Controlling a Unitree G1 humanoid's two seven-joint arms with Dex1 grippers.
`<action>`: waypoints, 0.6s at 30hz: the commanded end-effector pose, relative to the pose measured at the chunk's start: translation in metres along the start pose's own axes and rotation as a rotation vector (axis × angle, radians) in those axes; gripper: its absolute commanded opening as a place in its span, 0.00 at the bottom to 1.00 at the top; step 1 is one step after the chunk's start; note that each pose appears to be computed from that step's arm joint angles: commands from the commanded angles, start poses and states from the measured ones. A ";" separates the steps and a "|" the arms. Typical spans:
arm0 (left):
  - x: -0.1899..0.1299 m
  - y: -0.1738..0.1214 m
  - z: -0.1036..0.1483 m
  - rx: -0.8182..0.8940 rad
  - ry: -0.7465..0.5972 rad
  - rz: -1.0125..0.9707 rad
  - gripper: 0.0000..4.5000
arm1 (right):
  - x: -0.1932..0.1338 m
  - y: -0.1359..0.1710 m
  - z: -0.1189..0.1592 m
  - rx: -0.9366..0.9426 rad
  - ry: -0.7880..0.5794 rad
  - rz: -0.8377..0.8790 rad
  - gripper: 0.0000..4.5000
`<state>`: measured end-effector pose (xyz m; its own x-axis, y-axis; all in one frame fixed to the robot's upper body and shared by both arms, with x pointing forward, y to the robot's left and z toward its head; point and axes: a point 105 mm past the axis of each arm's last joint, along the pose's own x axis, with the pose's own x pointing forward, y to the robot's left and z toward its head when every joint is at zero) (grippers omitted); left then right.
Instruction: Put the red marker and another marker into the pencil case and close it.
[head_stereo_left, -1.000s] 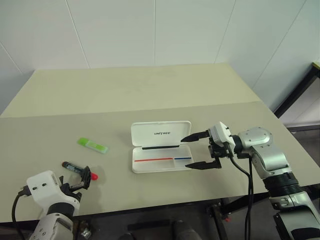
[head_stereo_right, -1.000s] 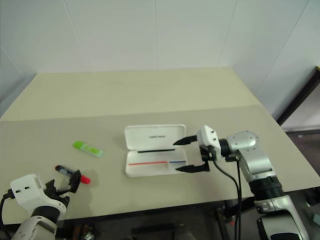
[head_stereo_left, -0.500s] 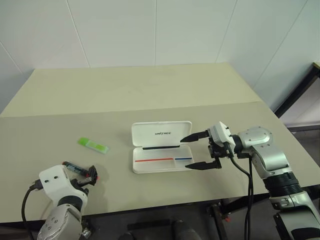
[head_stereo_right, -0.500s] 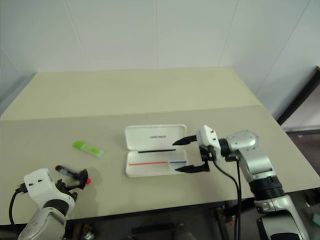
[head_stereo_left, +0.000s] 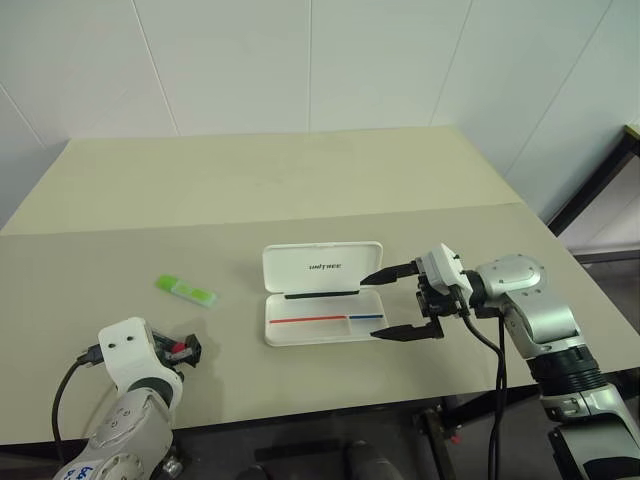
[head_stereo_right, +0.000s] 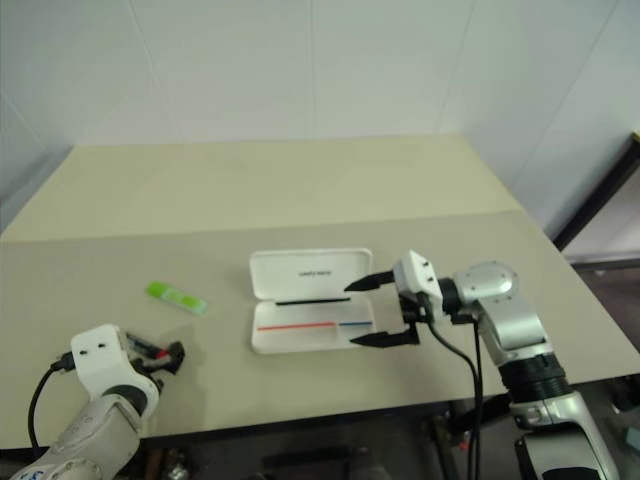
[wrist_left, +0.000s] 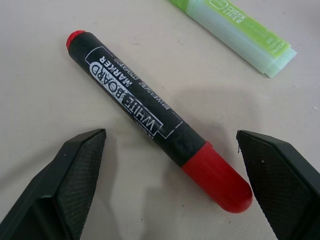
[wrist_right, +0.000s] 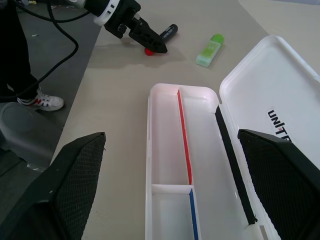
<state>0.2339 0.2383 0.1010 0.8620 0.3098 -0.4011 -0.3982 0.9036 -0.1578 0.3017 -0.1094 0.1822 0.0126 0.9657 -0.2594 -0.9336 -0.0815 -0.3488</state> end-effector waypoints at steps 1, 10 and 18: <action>-0.001 0.005 0.004 0.002 -0.019 0.022 0.79 | -0.005 -0.001 0.011 -0.049 -0.021 -0.005 1.00; -0.002 0.005 0.005 0.006 -0.023 0.039 0.14 | -0.009 -0.002 0.007 -0.049 -0.017 -0.013 1.00; -0.006 0.001 0.023 -0.076 -0.121 -0.022 0.14 | -0.010 -0.002 0.004 -0.045 -0.017 -0.025 1.00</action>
<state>0.2356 0.2419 0.1039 0.8703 0.3151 -0.3784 -0.4171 0.8803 -0.2261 0.3027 -0.1126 0.1796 0.0163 0.9682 -0.2495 -0.9305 -0.0766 -0.3583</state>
